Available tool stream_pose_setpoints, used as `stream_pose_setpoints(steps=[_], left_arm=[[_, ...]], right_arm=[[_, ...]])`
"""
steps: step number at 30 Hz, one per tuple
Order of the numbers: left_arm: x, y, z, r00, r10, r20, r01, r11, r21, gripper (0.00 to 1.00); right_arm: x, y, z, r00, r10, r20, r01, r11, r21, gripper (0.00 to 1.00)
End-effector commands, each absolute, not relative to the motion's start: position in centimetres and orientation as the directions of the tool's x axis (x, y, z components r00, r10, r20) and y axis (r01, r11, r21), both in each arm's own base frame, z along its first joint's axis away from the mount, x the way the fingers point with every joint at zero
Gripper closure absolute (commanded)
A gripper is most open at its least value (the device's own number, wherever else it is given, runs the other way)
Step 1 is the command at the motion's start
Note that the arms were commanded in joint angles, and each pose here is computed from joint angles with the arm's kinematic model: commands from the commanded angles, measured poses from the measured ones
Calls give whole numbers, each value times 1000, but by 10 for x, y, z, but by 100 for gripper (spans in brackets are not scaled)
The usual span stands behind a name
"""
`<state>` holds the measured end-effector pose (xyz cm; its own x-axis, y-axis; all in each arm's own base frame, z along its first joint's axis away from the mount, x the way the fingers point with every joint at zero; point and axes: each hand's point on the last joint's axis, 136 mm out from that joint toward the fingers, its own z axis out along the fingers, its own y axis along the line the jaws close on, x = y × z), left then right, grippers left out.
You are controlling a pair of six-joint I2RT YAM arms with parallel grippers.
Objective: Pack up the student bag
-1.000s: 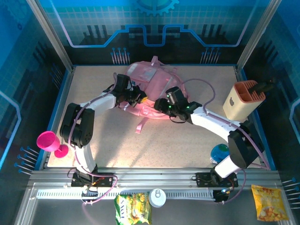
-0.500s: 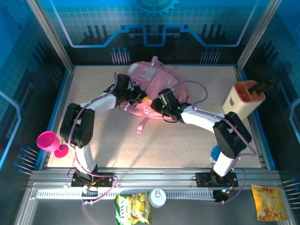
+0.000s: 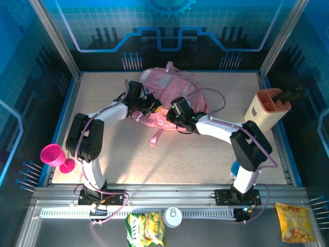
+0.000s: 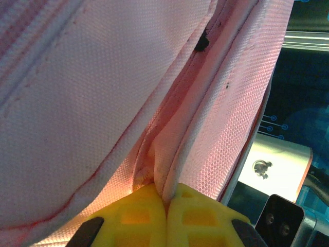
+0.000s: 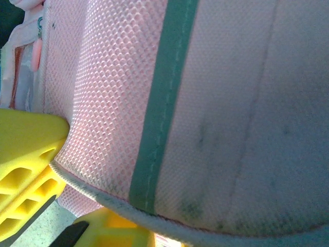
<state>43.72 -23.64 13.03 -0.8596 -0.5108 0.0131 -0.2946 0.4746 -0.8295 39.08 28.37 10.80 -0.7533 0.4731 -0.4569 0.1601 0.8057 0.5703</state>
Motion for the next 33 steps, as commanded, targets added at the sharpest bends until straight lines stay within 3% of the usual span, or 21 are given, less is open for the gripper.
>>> stream_pose_setpoints(steps=[1,10,15,25,33], left_arm=[[427,-256,173,-900,-434,-38,-172,434,-885,100],[430,-243,171,-894,-444,-60,-171,463,-869,100],[430,-242,172,-897,-435,-76,-162,484,-860,100],[431,-240,169,-898,-434,-74,-167,492,-855,100],[431,-235,167,-896,-438,-79,-172,506,-845,100]], right_arm=[[397,268,119,-712,439,-547,155,859,488,84],[381,220,128,-658,192,-728,34,974,226,92],[381,205,126,-668,87,-739,-6,992,122,94],[394,176,120,-706,32,-707,-63,992,109,96],[406,184,117,-756,-89,-649,-243,958,151,100]])
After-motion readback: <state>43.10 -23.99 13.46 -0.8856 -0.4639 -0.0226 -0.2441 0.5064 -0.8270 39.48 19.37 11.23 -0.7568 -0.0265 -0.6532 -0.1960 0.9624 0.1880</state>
